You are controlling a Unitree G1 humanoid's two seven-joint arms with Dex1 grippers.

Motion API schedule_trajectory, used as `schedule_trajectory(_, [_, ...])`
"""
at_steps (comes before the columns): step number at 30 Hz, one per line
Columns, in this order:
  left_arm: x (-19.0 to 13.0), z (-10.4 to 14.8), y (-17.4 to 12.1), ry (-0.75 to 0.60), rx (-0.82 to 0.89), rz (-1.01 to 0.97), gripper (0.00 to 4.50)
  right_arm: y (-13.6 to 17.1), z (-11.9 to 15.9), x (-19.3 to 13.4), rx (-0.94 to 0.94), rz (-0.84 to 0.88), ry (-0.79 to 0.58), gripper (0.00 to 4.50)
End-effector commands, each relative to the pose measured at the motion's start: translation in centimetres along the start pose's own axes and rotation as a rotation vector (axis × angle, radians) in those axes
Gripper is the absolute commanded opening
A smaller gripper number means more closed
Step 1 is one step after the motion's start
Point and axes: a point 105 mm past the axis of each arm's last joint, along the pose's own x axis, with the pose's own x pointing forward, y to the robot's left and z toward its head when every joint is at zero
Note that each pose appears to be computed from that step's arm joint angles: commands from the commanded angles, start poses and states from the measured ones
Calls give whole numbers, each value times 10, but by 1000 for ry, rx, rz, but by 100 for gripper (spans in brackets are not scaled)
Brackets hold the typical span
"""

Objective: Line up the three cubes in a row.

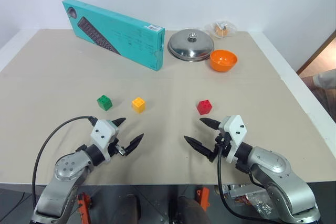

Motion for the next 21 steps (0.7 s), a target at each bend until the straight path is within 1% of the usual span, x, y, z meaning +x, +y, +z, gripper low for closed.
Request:
schedule_trajectory(1, [2, 10, -1, -50, 5, -24, 449, -1, 9, -3, -48, -8, -27, 450])
schedule_trajectory(5, [5, 16, -4, -82, -19, -73, 449, 1, 8, -4, -57, -15, -26, 450])
schedule_trajectory(16, [7, 23, -15, -91, -15, -175, 449, -1, 1, -7, -69, -48, -36, 450])
schedule_trajectory(21, [3, 27, -27, -79, 10, -320, 449, -25, 13, -6, -62, -221, -121, 450])
